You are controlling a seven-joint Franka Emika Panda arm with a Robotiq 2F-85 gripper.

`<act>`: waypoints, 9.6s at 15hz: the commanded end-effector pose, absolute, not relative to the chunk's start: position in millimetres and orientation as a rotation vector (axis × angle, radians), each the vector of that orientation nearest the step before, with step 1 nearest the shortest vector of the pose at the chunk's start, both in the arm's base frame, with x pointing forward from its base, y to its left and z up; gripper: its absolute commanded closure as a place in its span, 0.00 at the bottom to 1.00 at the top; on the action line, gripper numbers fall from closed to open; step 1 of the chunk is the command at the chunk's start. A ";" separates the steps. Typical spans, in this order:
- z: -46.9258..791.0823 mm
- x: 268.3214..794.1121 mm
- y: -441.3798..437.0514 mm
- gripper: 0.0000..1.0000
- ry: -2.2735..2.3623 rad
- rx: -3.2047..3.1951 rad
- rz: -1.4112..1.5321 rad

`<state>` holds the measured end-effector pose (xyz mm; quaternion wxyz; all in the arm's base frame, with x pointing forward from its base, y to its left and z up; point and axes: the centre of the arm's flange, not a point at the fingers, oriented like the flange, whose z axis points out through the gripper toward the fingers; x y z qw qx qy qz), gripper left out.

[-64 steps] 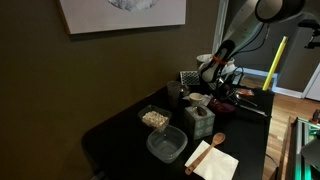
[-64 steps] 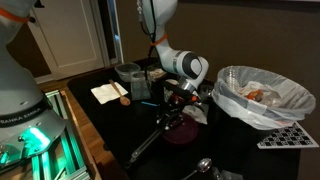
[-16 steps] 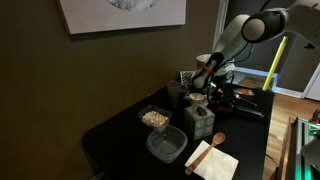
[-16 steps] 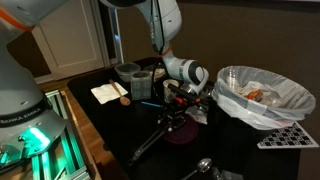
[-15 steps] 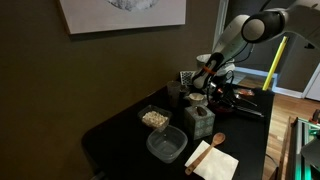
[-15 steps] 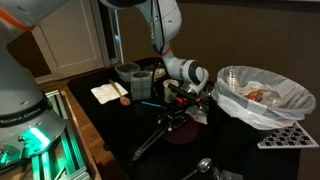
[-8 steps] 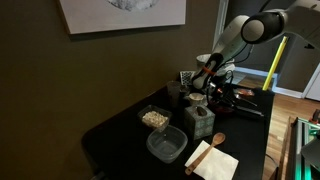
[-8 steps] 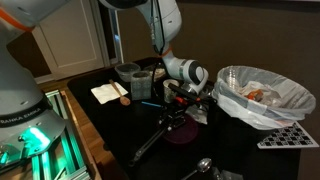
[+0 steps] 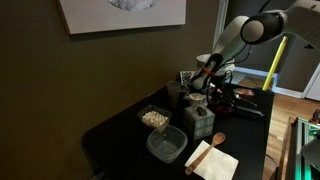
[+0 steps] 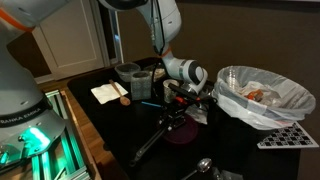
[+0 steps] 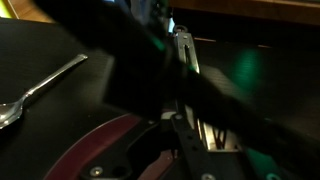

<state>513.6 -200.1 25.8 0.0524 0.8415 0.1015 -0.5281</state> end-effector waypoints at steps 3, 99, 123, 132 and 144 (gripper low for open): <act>23.5 517.9 -193.2 0.93 0.356 2.542 -1.612; 431.1 534.3 -322.7 0.93 -1.629 2.593 -0.477; 377.5 618.9 -350.2 0.93 -1.117 2.735 -0.735; 354.7 625.8 -370.7 0.93 -0.936 2.732 -1.060; 323.9 633.5 -389.6 0.81 -0.981 2.696 -1.112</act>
